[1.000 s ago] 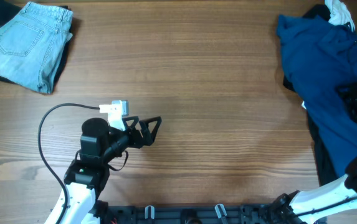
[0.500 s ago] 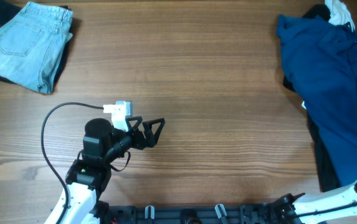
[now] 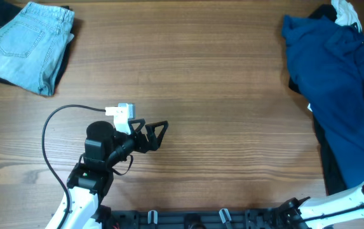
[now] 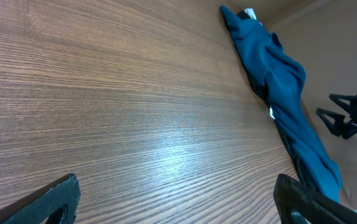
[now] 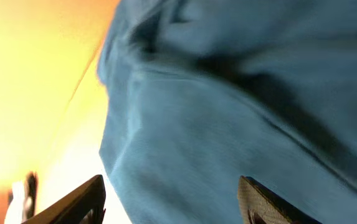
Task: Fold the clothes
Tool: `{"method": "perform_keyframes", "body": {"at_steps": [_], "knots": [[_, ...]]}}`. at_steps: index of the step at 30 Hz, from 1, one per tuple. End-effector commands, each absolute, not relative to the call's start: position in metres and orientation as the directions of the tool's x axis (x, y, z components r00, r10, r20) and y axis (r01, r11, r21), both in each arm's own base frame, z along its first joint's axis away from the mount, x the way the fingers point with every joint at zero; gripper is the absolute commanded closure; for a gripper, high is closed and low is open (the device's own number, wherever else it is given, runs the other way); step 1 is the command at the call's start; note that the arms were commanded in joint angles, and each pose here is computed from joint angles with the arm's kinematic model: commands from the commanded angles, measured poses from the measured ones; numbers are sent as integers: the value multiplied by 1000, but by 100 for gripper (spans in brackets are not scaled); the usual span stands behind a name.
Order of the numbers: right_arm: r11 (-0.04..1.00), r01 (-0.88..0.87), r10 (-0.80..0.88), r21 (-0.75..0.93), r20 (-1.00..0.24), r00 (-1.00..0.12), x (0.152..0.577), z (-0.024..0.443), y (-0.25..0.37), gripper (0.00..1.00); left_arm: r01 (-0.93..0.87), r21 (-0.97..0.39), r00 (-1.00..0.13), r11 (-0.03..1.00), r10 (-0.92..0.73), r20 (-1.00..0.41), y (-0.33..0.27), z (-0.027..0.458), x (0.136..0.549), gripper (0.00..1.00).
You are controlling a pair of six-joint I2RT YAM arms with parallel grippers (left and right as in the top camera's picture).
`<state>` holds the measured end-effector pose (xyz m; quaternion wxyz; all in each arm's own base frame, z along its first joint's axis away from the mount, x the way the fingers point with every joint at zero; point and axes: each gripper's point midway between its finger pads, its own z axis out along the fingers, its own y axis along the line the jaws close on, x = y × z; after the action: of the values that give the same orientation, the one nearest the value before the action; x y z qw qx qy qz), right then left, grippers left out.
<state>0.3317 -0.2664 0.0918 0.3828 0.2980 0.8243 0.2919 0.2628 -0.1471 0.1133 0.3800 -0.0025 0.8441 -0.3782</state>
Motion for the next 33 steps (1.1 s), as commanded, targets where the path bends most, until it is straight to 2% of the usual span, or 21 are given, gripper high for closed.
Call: {"method": "perform_keyframes", "body": {"at_steps": [1,7,13,16,22,27,33], "knots": [[749,93,583,656,-586,-562,347,99,-254,31,297,-654,-713,696,-294,-636,-152,120,264,0],[739,25,566,673,-600,-564,350,92,-247,36,293,-657,-715,694,-297,-633,-152,120,264,0],[674,78,618,735,-503,-603,345,52,-243,42,280,-669,-720,688,-310,-621,-152,120,264,0],[663,100,625,742,-475,-620,340,38,-241,38,280,-669,-720,689,-310,-621,-152,120,264,0],[654,149,666,742,-471,-578,330,43,-266,27,275,-670,-725,690,-309,-616,-151,119,263,0],[627,199,715,753,-456,-529,315,45,-287,26,271,-670,-729,691,-308,-612,-151,117,262,0],[597,163,753,785,-479,-451,307,65,-307,25,271,-670,-729,691,-308,-612,-151,117,262,0]]}}
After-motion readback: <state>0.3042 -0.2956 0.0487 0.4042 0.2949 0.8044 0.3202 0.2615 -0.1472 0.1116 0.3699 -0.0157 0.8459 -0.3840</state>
